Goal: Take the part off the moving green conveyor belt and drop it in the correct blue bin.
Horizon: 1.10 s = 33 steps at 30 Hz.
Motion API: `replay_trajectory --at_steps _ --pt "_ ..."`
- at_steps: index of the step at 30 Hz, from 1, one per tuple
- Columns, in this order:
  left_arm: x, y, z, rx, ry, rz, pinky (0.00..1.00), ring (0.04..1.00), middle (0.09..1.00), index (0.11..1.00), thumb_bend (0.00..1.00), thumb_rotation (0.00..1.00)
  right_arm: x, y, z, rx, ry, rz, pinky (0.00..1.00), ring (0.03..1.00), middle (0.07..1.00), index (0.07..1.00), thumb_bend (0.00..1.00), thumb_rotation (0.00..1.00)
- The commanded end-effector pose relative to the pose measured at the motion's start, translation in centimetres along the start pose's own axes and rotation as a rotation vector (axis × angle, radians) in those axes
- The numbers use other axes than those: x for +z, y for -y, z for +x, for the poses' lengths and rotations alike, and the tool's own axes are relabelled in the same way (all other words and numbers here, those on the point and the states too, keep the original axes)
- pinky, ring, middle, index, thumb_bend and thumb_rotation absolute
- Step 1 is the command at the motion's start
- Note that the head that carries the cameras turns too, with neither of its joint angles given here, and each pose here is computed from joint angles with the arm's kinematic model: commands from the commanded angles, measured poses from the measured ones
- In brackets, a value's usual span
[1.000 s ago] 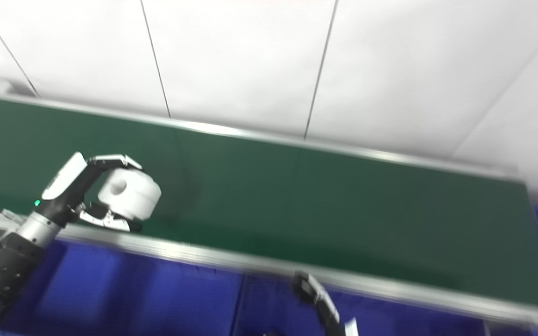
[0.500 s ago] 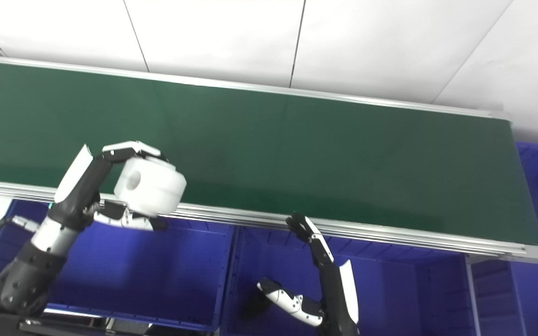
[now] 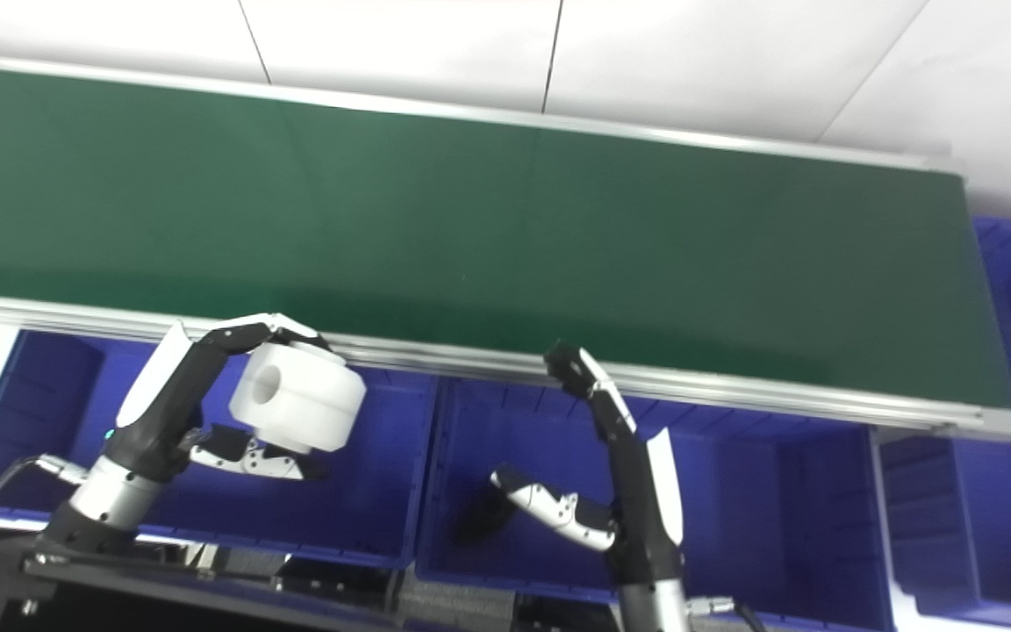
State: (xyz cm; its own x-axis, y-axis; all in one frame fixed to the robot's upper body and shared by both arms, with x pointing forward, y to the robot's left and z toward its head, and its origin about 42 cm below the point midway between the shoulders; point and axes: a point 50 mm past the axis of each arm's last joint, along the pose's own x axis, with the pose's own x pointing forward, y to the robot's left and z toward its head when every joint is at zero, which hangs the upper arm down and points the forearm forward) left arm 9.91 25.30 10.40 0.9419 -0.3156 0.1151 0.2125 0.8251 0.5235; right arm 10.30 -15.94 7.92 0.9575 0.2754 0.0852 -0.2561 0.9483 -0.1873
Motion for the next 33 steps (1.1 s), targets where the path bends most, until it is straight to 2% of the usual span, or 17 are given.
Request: replay_trajectory --at_steps 1,9,16,18,19,22,23,24,25,27,29,33 --pt "0.3 -0.2 -0.5 0.002 0.023 0.036 0.48 0.478 0.505 0.477 0.5 0.0 0.9 0.0 0.3 -0.009 0.032 0.013 0.82 0.817 0.825 0.873 0.69 0.39" --pt "-2.2 0.9 -1.6 -0.051 -0.056 0.119 0.49 0.475 0.504 0.48 0.5 0.0 0.6 -0.1 -0.2 0.006 0.028 0.013 0.81 0.816 0.823 0.87 0.7 0.39" --pt "-3.4 1.9 -1.6 -0.043 -0.081 0.156 0.52 0.469 0.512 0.483 0.5 0.0 0.3 -0.5 -0.7 0.016 0.011 -0.006 0.83 0.819 0.821 0.873 0.7 0.41" --pt "-3.6 2.1 -1.7 -0.069 -0.096 0.19 0.55 0.59 0.519 0.48 0.51 0.0 0.3 -0.6 -0.8 0.012 0.006 -0.005 0.83 0.818 0.82 0.872 0.7 0.41" --pt "-3.7 2.1 -1.7 -0.087 -0.105 0.21 0.57 0.629 0.612 0.491 0.5 0.04 0.2 -0.7 -0.9 0.01 0.005 -0.003 0.83 0.816 0.819 0.87 0.71 0.41" --pt "-3.9 2.3 -1.7 -0.143 -0.133 0.262 0.65 0.723 0.724 0.499 0.5 0.08 0.0 -0.9 -1.0 0.003 0.004 -0.001 0.82 0.81 0.816 0.866 0.71 0.41" --pt "-4.0 2.3 -1.6 -0.169 -0.148 0.278 0.68 0.747 0.745 0.551 0.51 0.16 -0.1 -0.9 -1.0 0.004 0.005 -0.004 0.82 0.81 0.816 0.866 0.71 0.41" --pt "-4.0 2.3 -1.6 -0.197 -0.163 0.298 0.77 0.801 0.791 0.707 0.56 0.41 -0.1 -0.9 -1.0 0.006 0.005 -0.006 0.82 0.811 0.816 0.869 0.71 0.42" --pt "-4.0 2.3 -1.5 -0.23 -0.185 0.326 0.78 0.807 0.797 0.724 0.57 0.44 -0.2 -1.0 -1.0 0.008 0.005 -0.007 0.82 0.811 0.816 0.87 0.71 0.42" --pt "-4.0 2.2 -1.4 -0.279 -0.226 0.366 0.88 0.865 0.853 0.811 0.62 0.64 -0.3 -1.0 -1.1 0.01 0.003 -0.008 0.82 0.812 0.817 0.873 0.7 0.43" --pt "-3.9 2.2 -1.3 -0.294 -0.246 0.375 0.92 0.894 0.883 0.842 0.66 0.7 -0.4 -1.1 -1.2 0.011 0.002 -0.008 0.82 0.814 0.818 0.874 0.71 0.44" --pt "-3.2 2.2 -1.0 -0.277 -0.247 0.328 0.92 0.909 0.907 0.886 0.74 0.75 -0.7 -1.2 -1.2 0.015 0.004 -0.004 0.78 0.813 0.823 0.877 0.71 0.44"
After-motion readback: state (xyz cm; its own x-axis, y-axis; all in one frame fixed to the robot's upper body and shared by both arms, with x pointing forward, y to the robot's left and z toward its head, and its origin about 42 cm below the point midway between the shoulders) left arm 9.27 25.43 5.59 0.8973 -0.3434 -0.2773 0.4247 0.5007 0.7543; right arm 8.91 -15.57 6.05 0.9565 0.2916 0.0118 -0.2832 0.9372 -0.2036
